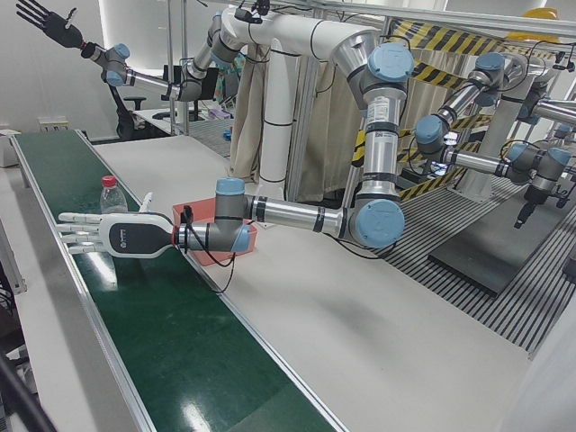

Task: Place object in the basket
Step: 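Close the left hand around the bottle and lift it off the belt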

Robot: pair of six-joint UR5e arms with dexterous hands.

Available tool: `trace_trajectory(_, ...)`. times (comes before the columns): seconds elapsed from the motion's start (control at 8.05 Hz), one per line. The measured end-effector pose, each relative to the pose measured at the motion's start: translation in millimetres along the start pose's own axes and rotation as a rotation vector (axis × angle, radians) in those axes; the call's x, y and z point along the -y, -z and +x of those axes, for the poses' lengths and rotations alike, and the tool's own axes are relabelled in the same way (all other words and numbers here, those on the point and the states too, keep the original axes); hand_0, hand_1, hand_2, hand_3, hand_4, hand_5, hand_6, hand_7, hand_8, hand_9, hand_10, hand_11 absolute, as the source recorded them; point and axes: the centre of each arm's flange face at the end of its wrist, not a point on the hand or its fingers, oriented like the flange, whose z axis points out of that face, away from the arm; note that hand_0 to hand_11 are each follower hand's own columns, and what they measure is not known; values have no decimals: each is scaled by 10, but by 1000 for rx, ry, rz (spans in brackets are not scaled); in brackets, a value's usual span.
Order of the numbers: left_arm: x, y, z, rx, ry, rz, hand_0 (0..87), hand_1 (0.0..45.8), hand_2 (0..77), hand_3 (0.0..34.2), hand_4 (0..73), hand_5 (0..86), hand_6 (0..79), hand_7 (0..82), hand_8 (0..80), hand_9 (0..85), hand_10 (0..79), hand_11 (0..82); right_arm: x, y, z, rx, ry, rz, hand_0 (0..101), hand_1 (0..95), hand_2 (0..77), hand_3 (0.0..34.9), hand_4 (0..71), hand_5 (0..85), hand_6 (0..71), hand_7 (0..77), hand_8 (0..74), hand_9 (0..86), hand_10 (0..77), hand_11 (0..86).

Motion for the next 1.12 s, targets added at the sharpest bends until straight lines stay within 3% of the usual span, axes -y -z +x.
trace_trajectory(0.25,-36,-31,2,0,0,-3,519,33,0,40,5,49,0,5,5,11,5,16,1,1,0,0,0,1,3,0,11,2,5,0,0,5,0,0,5,0)
trace_trajectory(0.37,-62,-55,7,-1,3,-8,515,33,0,27,5,71,0,5,0,27,5,16,0,0,0,0,0,0,2,0,11,1,5,0,0,5,0,0,5,0)
trace_trajectory(0.5,-74,-76,2,1,5,-5,524,65,0,29,5,142,0,5,44,71,38,22,0,0,0,0,0,0,1,0,11,1,5,0,0,5,0,0,5,0)
trace_trajectory(0.62,-65,-102,3,4,3,4,524,65,0,29,5,142,0,5,44,71,38,22,-1,-1,0,0,0,-1,3,0,11,1,5,0,0,5,0,0,0,0)
trace_trajectory(0.75,-49,-118,6,7,0,15,550,104,0,14,76,289,55,16,115,164,180,213,-1,-1,0,0,0,-1,3,0,11,1,5,0,0,5,0,0,0,0)
trace_trajectory(0.87,-45,-131,16,9,-4,24,657,22,5,0,469,584,496,398,518,535,447,535,0,0,0,0,0,0,1,0,11,2,5,0,0,5,0,0,5,0)
trace_trajectory(0.99,-47,-139,30,9,-6,28,640,0,11,0,535,578,616,595,616,567,496,573,0,0,0,0,0,0,3,0,11,2,5,0,0,5,0,0,5,0)
trace_trajectory(1.12,-59,-143,53,7,-6,29,636,0,22,0,535,578,638,611,660,605,567,605,0,0,0,0,0,-1,3,0,11,1,5,0,0,5,0,0,5,0)
